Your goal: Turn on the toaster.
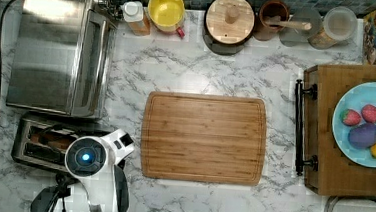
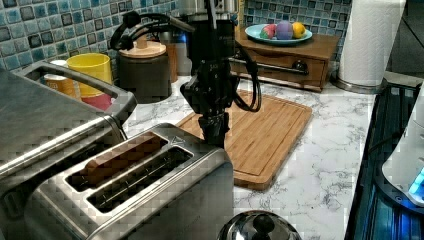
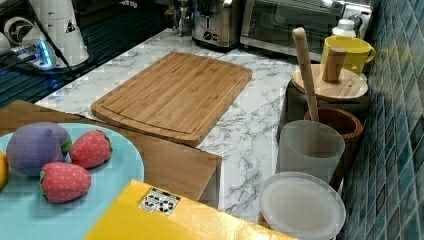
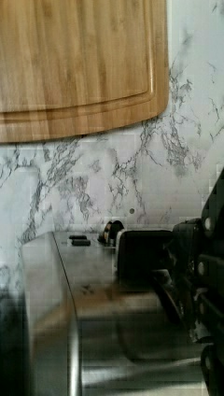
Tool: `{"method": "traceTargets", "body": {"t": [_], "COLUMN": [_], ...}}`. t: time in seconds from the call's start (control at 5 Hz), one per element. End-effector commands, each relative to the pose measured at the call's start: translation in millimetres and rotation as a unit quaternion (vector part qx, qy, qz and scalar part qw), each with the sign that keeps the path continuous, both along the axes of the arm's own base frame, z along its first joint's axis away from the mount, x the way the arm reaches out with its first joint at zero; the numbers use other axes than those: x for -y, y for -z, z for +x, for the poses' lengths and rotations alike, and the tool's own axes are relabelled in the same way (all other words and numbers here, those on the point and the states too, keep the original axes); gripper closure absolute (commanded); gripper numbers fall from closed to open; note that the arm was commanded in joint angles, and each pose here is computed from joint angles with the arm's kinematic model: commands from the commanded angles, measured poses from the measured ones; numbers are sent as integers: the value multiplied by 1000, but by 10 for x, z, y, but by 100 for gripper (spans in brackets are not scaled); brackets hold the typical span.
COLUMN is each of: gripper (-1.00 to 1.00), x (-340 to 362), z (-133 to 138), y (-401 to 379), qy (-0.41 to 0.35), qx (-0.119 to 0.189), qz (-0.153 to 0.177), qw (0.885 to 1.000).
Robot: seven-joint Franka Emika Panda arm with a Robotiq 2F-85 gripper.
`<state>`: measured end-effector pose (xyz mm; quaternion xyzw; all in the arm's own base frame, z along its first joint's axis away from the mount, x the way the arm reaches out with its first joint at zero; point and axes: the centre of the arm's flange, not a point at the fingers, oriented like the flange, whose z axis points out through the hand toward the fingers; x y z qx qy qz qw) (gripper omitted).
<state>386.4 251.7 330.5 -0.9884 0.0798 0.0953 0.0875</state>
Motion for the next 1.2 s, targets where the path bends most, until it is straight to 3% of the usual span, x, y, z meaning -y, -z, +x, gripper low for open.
{"method": "traceTargets", "body": {"t": [0.2, 0.6, 0.8, 1.2], "gripper": [100, 100, 100, 100], "x": [47, 184, 461, 502], "z": [398, 240, 137, -39], "y": [-169, 243, 376, 889], "qy": [39, 55, 86, 76], "qx": [22, -34, -27, -70], "qz": [6, -7, 20, 23], "qw": [999, 998, 996, 994]}}
